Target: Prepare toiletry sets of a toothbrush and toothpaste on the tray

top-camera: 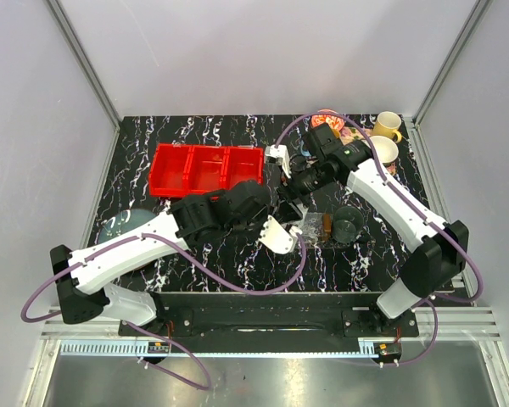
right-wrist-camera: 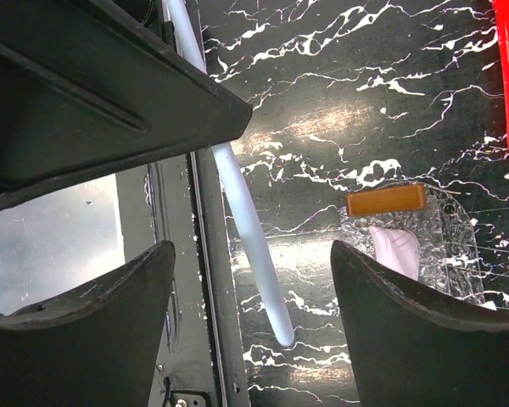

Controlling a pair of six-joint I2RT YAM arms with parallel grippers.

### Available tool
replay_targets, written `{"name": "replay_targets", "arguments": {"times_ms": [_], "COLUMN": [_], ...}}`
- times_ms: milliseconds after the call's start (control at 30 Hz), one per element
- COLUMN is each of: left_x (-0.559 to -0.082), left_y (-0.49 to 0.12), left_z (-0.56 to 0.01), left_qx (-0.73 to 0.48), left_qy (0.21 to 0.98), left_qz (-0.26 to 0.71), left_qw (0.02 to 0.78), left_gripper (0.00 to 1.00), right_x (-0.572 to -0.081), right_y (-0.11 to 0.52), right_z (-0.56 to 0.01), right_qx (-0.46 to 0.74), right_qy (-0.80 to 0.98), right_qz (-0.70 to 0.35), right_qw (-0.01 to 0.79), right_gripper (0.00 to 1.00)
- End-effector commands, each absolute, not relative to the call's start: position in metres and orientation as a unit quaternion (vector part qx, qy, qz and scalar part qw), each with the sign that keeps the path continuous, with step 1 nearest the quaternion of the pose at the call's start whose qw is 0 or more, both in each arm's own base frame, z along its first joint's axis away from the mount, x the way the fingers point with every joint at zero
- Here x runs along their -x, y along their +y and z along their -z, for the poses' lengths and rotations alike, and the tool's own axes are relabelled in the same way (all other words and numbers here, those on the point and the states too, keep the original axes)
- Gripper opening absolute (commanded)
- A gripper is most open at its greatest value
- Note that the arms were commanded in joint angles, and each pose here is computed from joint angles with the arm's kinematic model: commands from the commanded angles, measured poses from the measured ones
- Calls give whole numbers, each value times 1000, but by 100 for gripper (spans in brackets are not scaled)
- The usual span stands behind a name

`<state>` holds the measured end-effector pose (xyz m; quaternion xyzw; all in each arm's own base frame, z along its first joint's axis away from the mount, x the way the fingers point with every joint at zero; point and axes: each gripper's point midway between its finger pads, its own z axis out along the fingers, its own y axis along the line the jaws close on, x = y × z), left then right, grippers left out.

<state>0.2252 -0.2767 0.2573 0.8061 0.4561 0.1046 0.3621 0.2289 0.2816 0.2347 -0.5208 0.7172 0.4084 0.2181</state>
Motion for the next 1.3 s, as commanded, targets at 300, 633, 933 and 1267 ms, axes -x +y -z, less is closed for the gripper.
{"name": "replay_targets", "arguments": {"times_ms": [300, 633, 933, 1267], "left_x": [-232, -238, -251, -271], "left_y": [-290, -295, -269, -227], "left_z": [-298, -326, -401, -447], "left_qx": [-774, -713, -535, -322], "left_qy": [452, 483, 565, 639], "left_qz": [-120, -107, 25, 129], "left_qw": [427, 498, 627, 686], "left_gripper": [3, 43, 75, 74], "right_x": [-223, -231, -272, -310], "right_y": [288, 285, 278, 270], "right_z": [-229, -241, -277, -361], "right_qx": [542, 525, 478, 411], "right_qy": [706, 723, 756, 735], "right_qz": [-404, -381, -302, -248], "right_qw": [212, 237, 330, 480], "right_gripper": [27, 0, 0, 0]}}
